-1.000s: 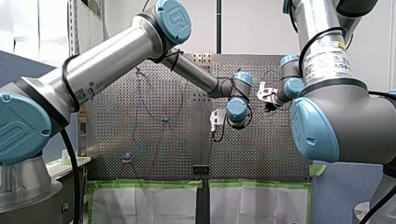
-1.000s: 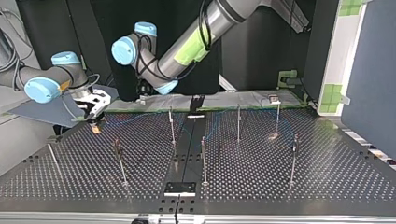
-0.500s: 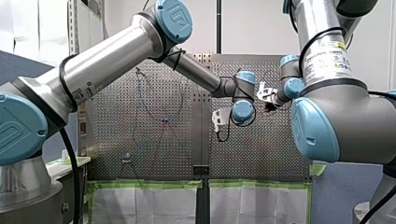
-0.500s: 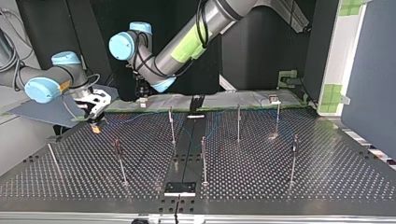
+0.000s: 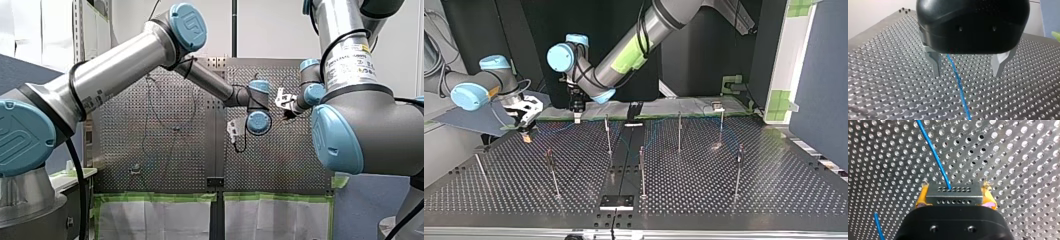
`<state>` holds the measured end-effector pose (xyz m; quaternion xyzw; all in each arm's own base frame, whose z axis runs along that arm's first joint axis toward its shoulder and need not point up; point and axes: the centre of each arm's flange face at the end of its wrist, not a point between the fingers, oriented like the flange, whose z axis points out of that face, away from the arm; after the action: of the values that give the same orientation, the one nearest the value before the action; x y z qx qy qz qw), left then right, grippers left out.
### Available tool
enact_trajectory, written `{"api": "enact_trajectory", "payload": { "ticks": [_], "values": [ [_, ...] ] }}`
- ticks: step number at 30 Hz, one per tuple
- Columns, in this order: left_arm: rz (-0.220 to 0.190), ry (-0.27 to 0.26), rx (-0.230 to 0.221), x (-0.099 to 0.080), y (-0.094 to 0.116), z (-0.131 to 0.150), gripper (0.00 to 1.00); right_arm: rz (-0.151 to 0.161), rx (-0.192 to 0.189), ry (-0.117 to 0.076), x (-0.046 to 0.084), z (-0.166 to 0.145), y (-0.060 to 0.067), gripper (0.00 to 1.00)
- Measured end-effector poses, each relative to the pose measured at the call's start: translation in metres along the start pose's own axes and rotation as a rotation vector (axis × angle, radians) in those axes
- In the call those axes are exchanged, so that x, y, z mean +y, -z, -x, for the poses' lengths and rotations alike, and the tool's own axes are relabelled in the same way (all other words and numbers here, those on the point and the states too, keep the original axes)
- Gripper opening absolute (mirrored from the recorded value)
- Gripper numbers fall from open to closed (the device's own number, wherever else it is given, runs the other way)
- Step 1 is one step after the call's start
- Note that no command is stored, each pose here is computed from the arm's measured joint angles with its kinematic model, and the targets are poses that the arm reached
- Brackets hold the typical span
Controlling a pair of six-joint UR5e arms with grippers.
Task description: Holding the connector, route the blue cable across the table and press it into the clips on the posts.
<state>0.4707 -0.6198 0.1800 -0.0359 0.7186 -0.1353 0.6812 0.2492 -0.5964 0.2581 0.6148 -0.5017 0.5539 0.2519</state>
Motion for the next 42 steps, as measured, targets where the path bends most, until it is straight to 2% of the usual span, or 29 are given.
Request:
{"api": "enact_trajectory", "payload": {
  "ticks": [5, 10, 18, 25, 26, 27, 29, 30, 31, 32, 34, 35, 42],
  "values": [
    [0.032, -0.006, -0.009, 0.007, -0.016, -0.009, 1.0, -0.001, 0.0, 0.001, 0.0, 0.0, 0.0, 0.0],
    [0.064, -0.008, -0.036, 0.014, -0.035, 0.001, 1.0, -0.001, 0.0, 0.002, 0.0, 0.0, 0.0, 0.0],
    [0.032, 0.024, -0.073, 0.0, -0.048, 0.022, 1.0, 0.0, 0.001, 0.006, 0.0, 0.0, 0.0, 0.0],
    [0.025, 0.019, -0.05, 0.0, -0.052, 0.008, 1.0, 0.0, 0.001, 0.006, 0.0, 0.0, 0.0, 0.0],
    [0.027, 0.019, -0.05, 0.0, -0.052, 0.008, 0.87, 0.0, 0.001, 0.006, 0.0, 0.0, 0.0, 0.0],
    [0.031, 0.018, -0.049, 0.001, -0.053, 0.008, 0.87, 0.0, 0.001, 0.006, 0.0, 0.0, 0.0, 0.0],
    [0.035, 0.015, -0.048, 0.002, -0.055, 0.01, 0.6, 0.0, 0.001, 0.006, 0.0, 0.0, 0.0, 0.0],
    [0.037, 0.013, -0.047, 0.002, -0.055, 0.011, 0.6, 0.0, 0.001, 0.006, 0.0, 0.0, 0.0, 0.0],
    [0.038, 0.012, -0.047, 0.002, -0.056, 0.011, 0.45, 0.0, 0.0, 0.006, 0.0, 0.0, 0.0, 0.0],
    [0.039, 0.011, -0.047, 0.002, -0.056, 0.012, 0.22, -0.001, 0.0, 0.006, 0.0, 0.0, 0.0, 0.0],
    [0.04, 0.01, -0.046, 0.002, -0.056, 0.012, 0.22, -0.002, 0.0, 0.006, -0.001, -0.001, 0.0, 0.0],
    [0.04, 0.01, -0.046, 0.002, -0.056, 0.012, 0.0, -0.002, 0.001, 0.006, -0.001, -0.001, 0.0, 0.0],
    [0.039, 0.003, -0.028, 0.0, -0.051, 0.012, 0.0, -0.004, 0.005, 0.008, -0.002, -0.003, 0.0, 0.0]
  ]
}}
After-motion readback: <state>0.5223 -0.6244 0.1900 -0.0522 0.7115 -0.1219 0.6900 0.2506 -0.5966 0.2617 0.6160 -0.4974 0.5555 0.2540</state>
